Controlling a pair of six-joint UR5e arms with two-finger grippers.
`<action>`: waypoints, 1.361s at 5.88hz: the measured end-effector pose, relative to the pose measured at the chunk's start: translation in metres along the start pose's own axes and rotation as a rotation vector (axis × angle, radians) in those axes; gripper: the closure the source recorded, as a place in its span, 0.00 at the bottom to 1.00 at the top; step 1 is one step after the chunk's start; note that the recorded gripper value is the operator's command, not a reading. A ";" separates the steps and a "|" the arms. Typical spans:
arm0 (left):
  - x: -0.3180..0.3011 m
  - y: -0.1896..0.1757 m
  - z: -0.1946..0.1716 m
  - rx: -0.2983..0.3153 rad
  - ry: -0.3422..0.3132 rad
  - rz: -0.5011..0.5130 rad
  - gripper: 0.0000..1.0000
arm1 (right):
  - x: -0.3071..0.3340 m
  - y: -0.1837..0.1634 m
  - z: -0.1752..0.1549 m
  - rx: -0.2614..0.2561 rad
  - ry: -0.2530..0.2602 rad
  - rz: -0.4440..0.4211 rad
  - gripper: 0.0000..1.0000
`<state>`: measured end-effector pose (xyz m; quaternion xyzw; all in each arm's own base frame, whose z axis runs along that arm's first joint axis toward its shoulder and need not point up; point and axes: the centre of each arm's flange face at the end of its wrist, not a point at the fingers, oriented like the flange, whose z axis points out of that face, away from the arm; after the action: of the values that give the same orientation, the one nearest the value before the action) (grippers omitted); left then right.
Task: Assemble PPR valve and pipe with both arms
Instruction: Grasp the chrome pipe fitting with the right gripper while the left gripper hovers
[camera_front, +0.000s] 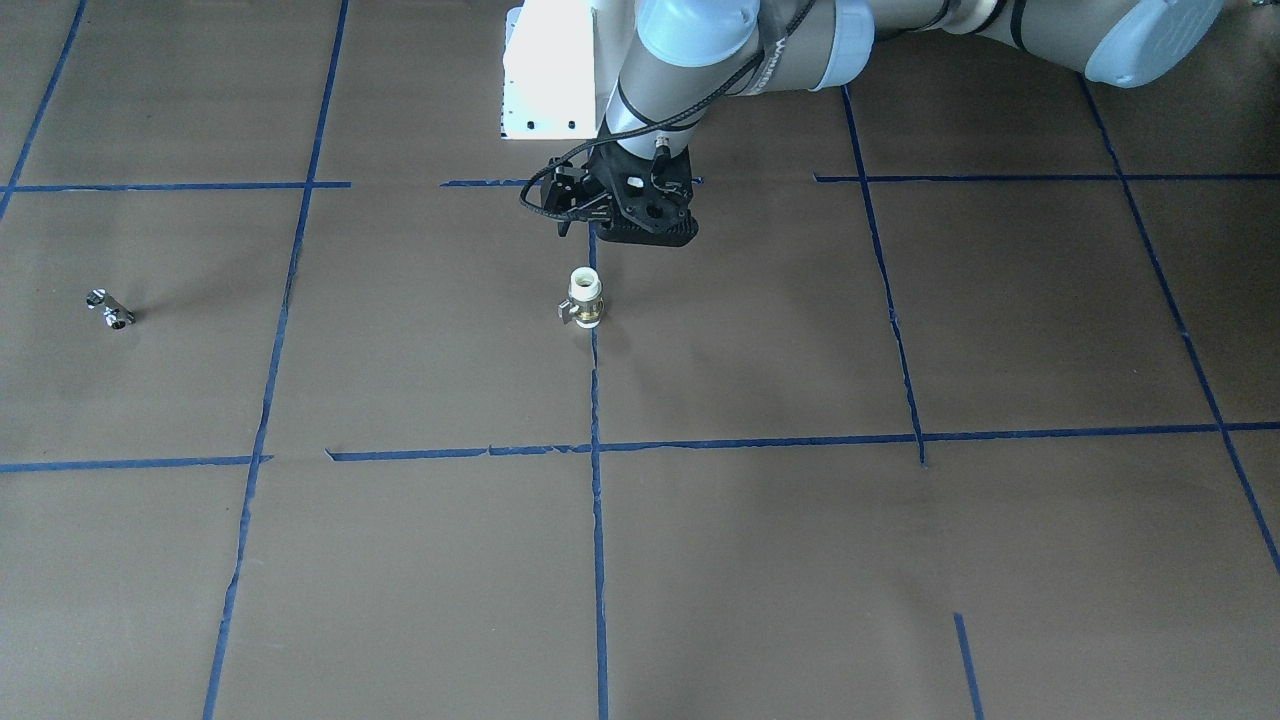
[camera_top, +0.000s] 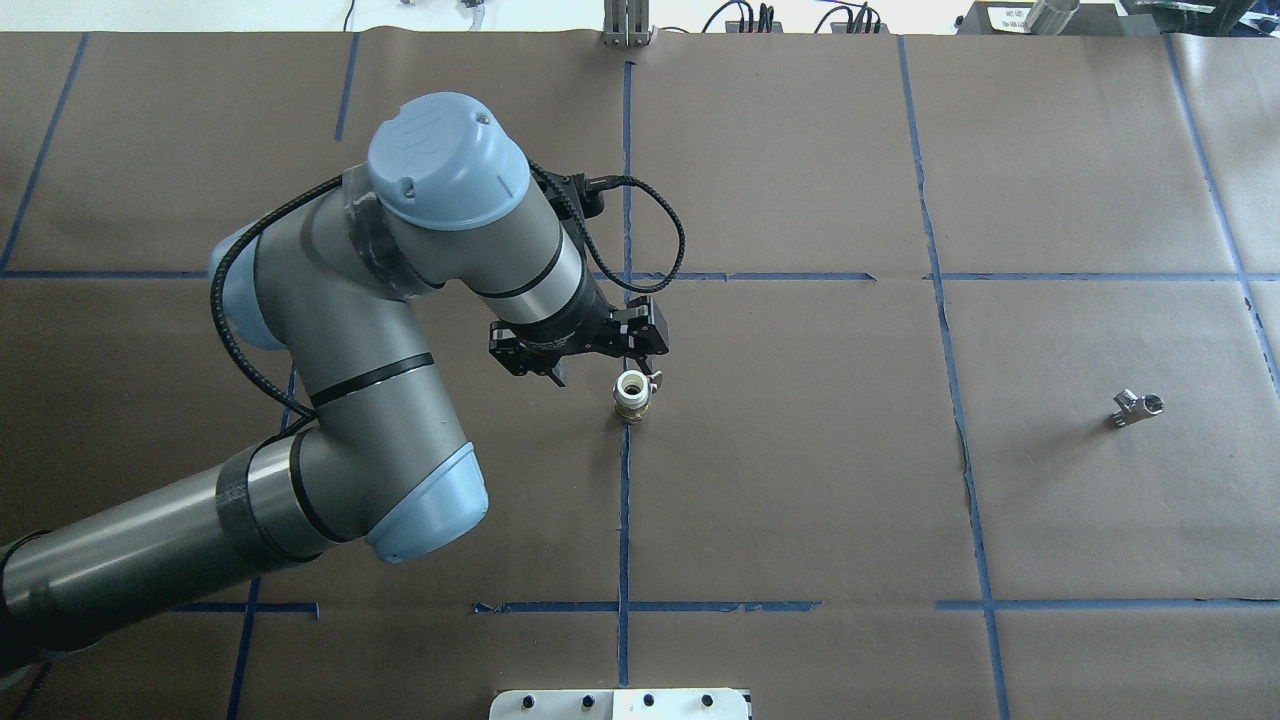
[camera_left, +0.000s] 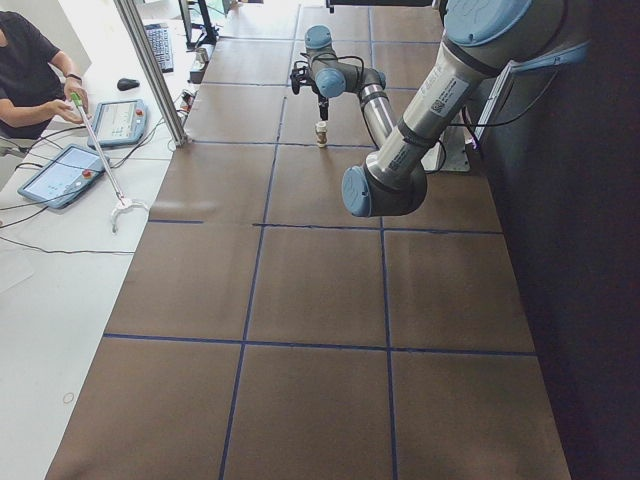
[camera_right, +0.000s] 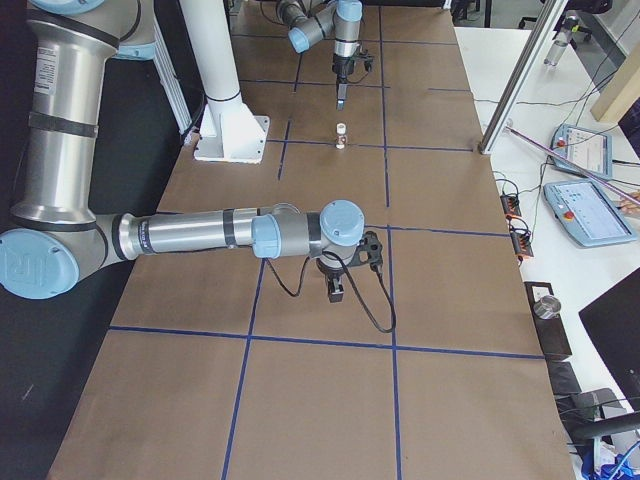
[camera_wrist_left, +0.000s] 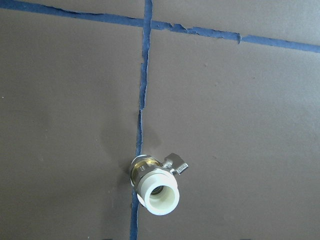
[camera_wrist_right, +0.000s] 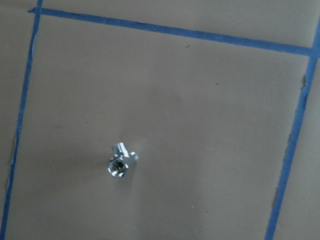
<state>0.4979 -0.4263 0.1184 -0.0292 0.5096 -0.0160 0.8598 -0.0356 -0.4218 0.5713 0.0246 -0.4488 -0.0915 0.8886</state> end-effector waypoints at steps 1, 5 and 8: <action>-0.014 0.005 -0.005 0.002 0.003 0.001 0.12 | -0.031 -0.004 0.023 0.025 0.014 -0.016 0.00; -0.025 0.008 -0.006 0.004 0.000 0.001 0.11 | -0.081 -0.005 0.087 0.038 0.158 -0.136 0.01; -0.025 0.007 -0.007 0.006 0.000 0.000 0.11 | -0.086 -0.005 0.122 -0.010 0.189 -0.170 0.02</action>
<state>0.4793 -0.4183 0.1365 -0.0266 0.5097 -0.0174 0.8598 -0.1836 -0.4064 0.5750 0.0665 -0.3591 -0.1659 0.9160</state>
